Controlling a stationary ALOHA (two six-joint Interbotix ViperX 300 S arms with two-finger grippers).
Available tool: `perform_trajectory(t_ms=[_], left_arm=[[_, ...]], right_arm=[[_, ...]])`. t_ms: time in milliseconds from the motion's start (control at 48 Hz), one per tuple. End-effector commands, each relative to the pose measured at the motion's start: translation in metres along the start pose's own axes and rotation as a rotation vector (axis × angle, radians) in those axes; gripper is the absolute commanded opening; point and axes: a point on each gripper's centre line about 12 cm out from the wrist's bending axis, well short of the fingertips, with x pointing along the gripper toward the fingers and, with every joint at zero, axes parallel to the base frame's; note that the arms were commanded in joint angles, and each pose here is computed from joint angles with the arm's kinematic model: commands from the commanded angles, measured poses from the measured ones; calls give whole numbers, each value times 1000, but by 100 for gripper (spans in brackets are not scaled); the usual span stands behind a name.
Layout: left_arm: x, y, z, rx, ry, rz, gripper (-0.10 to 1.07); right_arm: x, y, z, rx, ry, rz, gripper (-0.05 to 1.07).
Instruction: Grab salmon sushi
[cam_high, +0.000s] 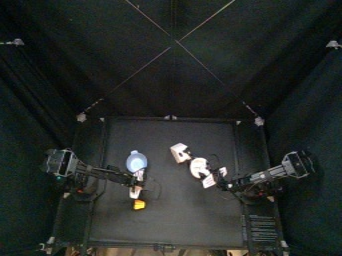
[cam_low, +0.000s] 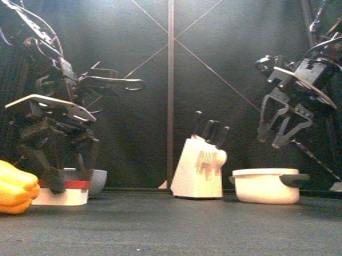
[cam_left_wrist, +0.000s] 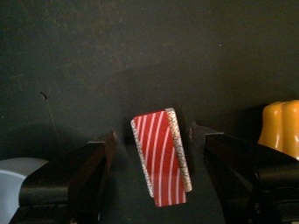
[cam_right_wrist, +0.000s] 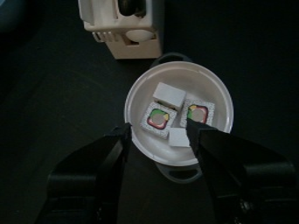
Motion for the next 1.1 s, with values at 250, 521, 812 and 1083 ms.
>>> perform_trajectory(t_ms=[250, 521, 812, 1083], left_arm=[[1, 4, 4, -6, 17, 6, 98], [2, 5, 4, -1, 26, 9, 92], [-4, 6, 9, 6, 16, 16, 70], [-16, 4, 17, 17, -5, 20, 65]], right_arm=[[-3, 5, 6, 19, -11, 18, 87], [-3, 5, 6, 19, -11, 18, 87], [-3, 6, 6, 20, -11, 19, 87], [-3, 6, 6, 20, -11, 19, 87]])
